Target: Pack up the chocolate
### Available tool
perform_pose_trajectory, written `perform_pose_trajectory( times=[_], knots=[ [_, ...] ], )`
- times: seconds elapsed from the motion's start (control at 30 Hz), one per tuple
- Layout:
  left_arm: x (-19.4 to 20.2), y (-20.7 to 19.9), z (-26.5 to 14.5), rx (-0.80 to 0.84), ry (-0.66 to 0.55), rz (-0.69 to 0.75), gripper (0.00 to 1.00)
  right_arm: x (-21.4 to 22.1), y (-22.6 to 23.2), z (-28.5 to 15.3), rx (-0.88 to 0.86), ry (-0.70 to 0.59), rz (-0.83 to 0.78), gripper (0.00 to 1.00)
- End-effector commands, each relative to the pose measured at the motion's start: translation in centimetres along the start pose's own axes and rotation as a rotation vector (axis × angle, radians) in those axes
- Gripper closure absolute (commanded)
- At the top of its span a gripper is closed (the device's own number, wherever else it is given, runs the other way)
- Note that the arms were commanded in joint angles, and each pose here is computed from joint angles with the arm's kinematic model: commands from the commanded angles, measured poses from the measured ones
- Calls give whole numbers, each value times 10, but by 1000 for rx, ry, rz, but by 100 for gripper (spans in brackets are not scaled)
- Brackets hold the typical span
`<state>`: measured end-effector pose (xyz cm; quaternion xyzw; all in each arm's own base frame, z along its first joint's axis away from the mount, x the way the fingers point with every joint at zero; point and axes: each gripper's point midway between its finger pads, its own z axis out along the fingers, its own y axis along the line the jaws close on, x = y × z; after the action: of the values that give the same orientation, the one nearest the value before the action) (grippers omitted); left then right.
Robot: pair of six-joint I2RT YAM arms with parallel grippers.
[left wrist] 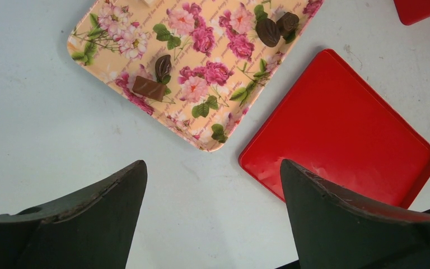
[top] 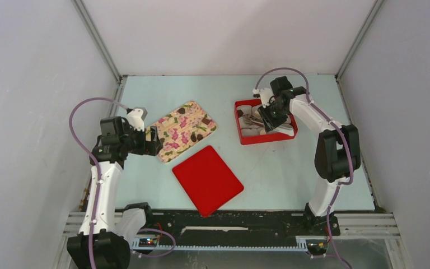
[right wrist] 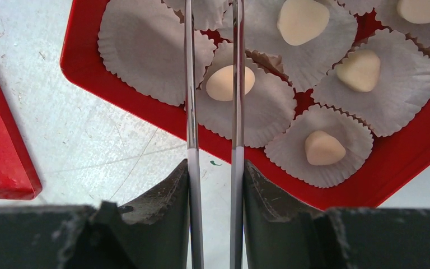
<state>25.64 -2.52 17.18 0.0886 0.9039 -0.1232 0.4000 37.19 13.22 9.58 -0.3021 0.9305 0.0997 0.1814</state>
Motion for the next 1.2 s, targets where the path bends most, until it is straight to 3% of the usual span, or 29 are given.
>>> perform_pose_trajectory(
  times=[0.0, 0.5, 0.73, 1.17],
  knots=[
    [-19, 0, -9, -7, -57, 10, 7, -28, -1, -15, 0, -97, -13, 73],
    [-18, -1, -8, -5, -63, 14, 7, -17, 8, -18, -11, -75, -13, 69],
    [-19, -1, -9, -3, -67, 15, 7, -15, 7, -21, 13, -76, -15, 60],
    [-20, -2, -8, 5, -67, 12, 7, -42, 19, -75, 18, -225, -52, 54]
  ],
)
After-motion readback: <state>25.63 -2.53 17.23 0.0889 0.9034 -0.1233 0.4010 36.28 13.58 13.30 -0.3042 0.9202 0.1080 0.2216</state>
